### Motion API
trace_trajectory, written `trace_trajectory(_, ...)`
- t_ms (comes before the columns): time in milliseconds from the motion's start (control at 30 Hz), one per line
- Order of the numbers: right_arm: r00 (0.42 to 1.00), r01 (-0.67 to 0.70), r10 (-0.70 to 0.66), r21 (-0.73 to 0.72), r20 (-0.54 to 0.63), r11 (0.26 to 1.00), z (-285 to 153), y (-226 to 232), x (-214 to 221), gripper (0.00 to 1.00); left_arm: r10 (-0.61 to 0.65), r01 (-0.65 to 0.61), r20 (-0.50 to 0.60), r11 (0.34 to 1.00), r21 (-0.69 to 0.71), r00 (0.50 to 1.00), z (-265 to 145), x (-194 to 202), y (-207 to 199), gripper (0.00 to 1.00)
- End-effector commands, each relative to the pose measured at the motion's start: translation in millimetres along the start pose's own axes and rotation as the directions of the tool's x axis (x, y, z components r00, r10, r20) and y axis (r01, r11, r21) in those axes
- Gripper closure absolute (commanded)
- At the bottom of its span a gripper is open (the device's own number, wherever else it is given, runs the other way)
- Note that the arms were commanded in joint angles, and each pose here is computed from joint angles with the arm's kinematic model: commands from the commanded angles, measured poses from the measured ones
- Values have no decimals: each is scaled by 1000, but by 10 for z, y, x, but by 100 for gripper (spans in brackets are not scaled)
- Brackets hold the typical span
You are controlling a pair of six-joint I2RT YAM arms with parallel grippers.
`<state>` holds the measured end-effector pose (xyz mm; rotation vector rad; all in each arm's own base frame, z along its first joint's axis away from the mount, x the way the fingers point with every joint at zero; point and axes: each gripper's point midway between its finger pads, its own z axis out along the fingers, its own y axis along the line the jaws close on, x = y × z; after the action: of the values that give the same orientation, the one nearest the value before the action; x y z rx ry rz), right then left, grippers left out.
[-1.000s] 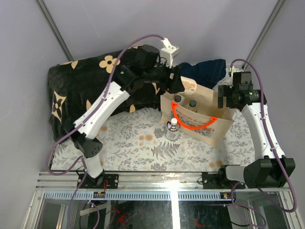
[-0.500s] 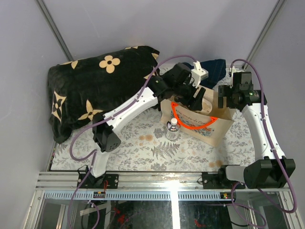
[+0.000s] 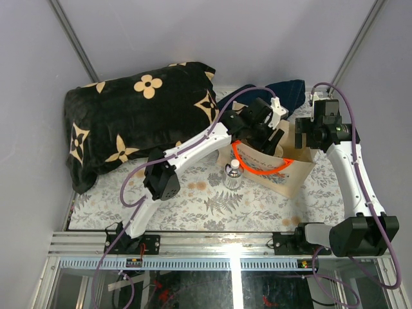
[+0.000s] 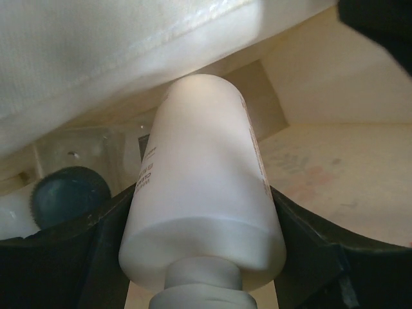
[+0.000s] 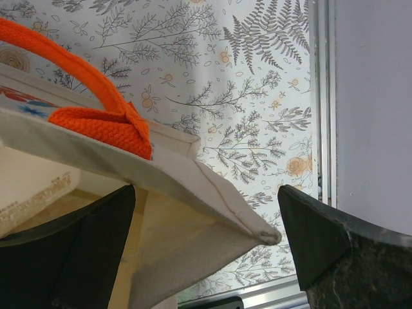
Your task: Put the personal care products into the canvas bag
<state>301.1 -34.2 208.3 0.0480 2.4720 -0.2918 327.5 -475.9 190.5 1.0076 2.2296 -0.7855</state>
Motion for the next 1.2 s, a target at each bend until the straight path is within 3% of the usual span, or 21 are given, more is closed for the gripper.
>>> trace_trajectory(0,999,-8,7,28,50,1000,-59,-42,-90,0,81,-66,120,990,-122,989,-237,-405,131,94)
trace_trajectory(400,999,-10,9,17,51,1000,-23,-13,-130,0,124,-103,43,938,-332,991,-349,-304,524,88)
trace_trajectory(567,999,-11,10,17,51,1000,-11,-9,-142,0,140,-127,14,929,-349,990,-314,-247,577,84)
trace_trajectory(700,999,-10,9,16,49,1000,-5,-7,-145,0,136,-127,6,941,-315,991,-255,-212,527,76)
trace_trajectory(867,999,-8,7,14,44,1000,9,-1,-135,0,130,-126,-3,956,-266,992,-175,-165,437,57)
trace_trajectory(1167,999,-5,5,9,36,1000,32,13,-117,0,100,-90,55,983,-159,993,-139,-278,216,40)
